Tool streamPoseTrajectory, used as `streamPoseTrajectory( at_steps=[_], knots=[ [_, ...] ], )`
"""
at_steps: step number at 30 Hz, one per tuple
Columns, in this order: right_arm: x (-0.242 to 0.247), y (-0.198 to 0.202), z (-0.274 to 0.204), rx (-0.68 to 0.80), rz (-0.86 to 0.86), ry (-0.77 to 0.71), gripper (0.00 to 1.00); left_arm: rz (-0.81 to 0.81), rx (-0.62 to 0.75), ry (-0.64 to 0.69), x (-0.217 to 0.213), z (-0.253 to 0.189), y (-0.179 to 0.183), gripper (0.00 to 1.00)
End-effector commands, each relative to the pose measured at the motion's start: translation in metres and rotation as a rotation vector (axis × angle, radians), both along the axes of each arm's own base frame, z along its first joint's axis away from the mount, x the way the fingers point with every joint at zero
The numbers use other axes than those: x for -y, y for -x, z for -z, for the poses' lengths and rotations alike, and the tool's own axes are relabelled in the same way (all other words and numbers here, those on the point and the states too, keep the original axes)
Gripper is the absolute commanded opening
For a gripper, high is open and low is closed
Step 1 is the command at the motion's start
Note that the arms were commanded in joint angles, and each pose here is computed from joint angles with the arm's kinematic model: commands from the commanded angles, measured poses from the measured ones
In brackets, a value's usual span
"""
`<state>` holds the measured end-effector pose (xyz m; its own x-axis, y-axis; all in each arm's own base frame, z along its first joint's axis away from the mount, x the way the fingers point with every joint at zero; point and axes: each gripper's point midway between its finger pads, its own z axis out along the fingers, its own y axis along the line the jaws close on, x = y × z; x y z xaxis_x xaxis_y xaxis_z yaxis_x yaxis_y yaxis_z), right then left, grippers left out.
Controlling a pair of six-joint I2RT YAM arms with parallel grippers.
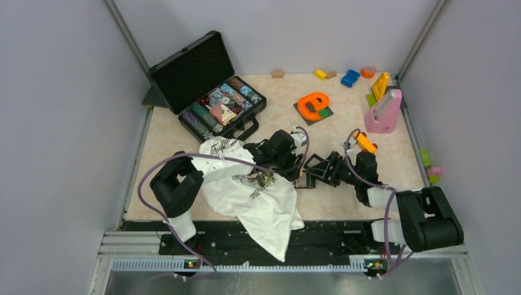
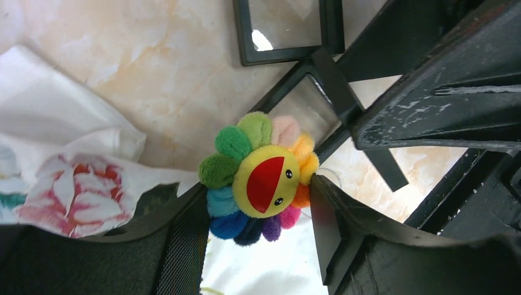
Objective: Remove the brooch from the garment
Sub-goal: Place the brooch in the brooch box.
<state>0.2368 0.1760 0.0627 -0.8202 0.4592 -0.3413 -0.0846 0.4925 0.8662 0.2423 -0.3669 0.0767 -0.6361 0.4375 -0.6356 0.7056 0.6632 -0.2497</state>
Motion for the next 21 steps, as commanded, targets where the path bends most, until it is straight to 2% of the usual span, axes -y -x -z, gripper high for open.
streamPoseTrajectory(
  at_steps=[1,12,21],
  knots=[
    [-0.002,-0.027,-0.027,0.124,-0.007,-0.035,0.51,0.068,0.032,0.071,0.026,-0.014,-0.01,0.62],
    [-0.003,-0.03,-0.022,0.103,-0.024,-0.051,0.5,0.126,-0.029,0.065,0.044,0.01,-0.01,0.62],
    [-0.005,-0.03,-0.02,0.09,-0.03,-0.076,0.49,0.156,-0.058,0.113,0.053,0.012,-0.003,0.64]
  ],
)
